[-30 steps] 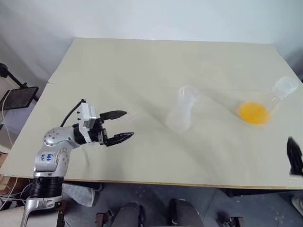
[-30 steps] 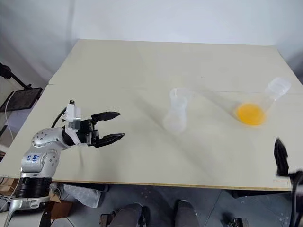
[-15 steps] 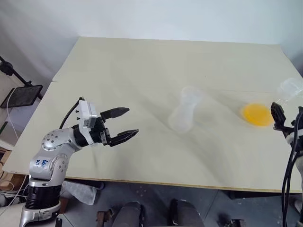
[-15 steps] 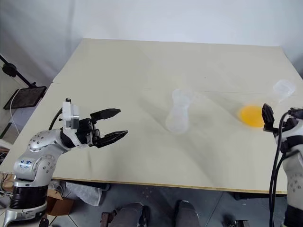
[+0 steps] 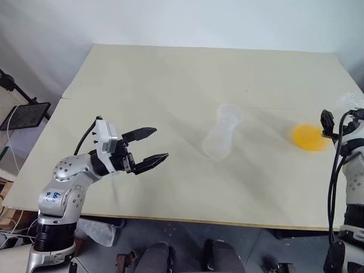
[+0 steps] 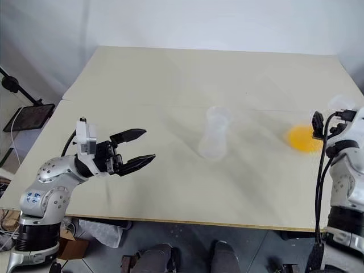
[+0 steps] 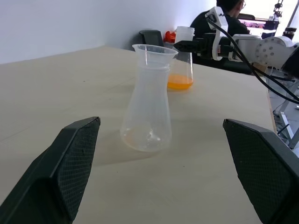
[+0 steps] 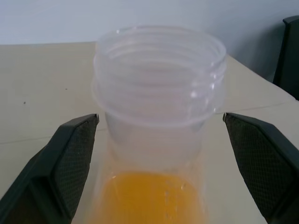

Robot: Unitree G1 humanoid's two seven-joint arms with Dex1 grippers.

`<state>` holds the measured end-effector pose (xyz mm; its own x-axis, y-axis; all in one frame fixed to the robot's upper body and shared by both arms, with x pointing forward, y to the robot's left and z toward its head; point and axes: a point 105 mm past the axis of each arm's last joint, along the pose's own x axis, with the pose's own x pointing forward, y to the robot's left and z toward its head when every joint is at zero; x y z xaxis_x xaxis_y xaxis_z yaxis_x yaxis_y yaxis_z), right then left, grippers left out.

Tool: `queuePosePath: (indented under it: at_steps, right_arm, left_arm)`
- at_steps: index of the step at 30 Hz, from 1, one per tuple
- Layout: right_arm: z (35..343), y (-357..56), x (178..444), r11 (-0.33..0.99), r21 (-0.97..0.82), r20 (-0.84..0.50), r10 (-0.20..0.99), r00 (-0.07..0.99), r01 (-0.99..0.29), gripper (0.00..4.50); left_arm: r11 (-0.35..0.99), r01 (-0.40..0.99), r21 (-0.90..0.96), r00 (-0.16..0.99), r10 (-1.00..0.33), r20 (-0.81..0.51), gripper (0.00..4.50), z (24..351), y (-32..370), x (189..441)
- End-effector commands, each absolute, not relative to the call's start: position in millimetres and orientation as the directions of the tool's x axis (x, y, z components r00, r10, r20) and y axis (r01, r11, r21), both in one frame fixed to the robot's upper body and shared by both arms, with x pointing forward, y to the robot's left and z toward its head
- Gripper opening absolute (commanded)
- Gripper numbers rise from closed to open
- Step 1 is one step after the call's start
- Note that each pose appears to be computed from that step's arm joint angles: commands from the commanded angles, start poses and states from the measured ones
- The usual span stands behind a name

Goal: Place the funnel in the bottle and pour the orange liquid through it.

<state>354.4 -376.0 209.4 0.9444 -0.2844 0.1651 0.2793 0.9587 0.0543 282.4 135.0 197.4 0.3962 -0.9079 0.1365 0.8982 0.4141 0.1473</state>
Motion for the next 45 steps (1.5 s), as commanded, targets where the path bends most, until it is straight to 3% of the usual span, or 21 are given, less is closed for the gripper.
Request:
queuePosePath:
  at_steps: [1,8,11,15,16,25,29,35,40,45]
  right_arm:
    - [230,-381,355,0.960,0.014,0.242,-0.275,0.931,0.280,4.50]
    - [230,-384,360,0.959,0.020,0.262,-0.277,0.925,0.281,4.50]
    - [230,-384,360,0.958,0.030,0.274,-0.282,0.920,0.284,3.88]
    - [230,-385,358,0.960,0.034,0.293,-0.277,0.915,0.279,2.53]
    - [230,-384,357,0.960,0.038,0.298,-0.276,0.914,0.277,2.45]
    - [240,-369,347,0.973,0.012,0.367,-0.217,0.905,0.229,2.45]
    - [254,-347,344,0.988,-0.036,0.369,-0.124,0.921,0.147,2.45]
    - [286,-294,336,0.980,-0.195,0.365,0.035,0.930,0.040,2.45]
    - [294,-231,324,0.956,-0.274,0.329,0.195,0.924,-0.104,2.45]
    - [295,-202,323,0.912,-0.388,0.318,0.269,0.909,-0.134,2.45]
  left_arm:
    - [0.400,0.895,0.196,0.373,-0.914,0.161,4.48,208,132,277]
    - [0.402,0.894,0.199,0.374,-0.913,0.163,4.48,208,132,277]
    - [0.403,0.893,0.199,0.375,-0.912,0.165,4.50,208,132,277]
    - [0.405,0.892,0.201,0.376,-0.911,0.167,4.50,207,133,276]
    - [0.403,0.892,0.202,0.375,-0.912,0.166,4.50,207,133,276]
    - [0.404,0.892,0.204,0.375,-0.912,0.168,4.50,204,134,276]
    - [0.408,0.890,0.205,0.378,-0.910,0.171,4.50,204,135,277]
    - [0.406,0.892,0.198,0.376,-0.910,0.171,4.50,199,136,281]
    - [0.391,0.899,0.197,0.358,-0.916,0.183,4.50,198,132,286]
    - [0.381,0.902,0.203,0.345,-0.919,0.190,4.50,198,128,291]
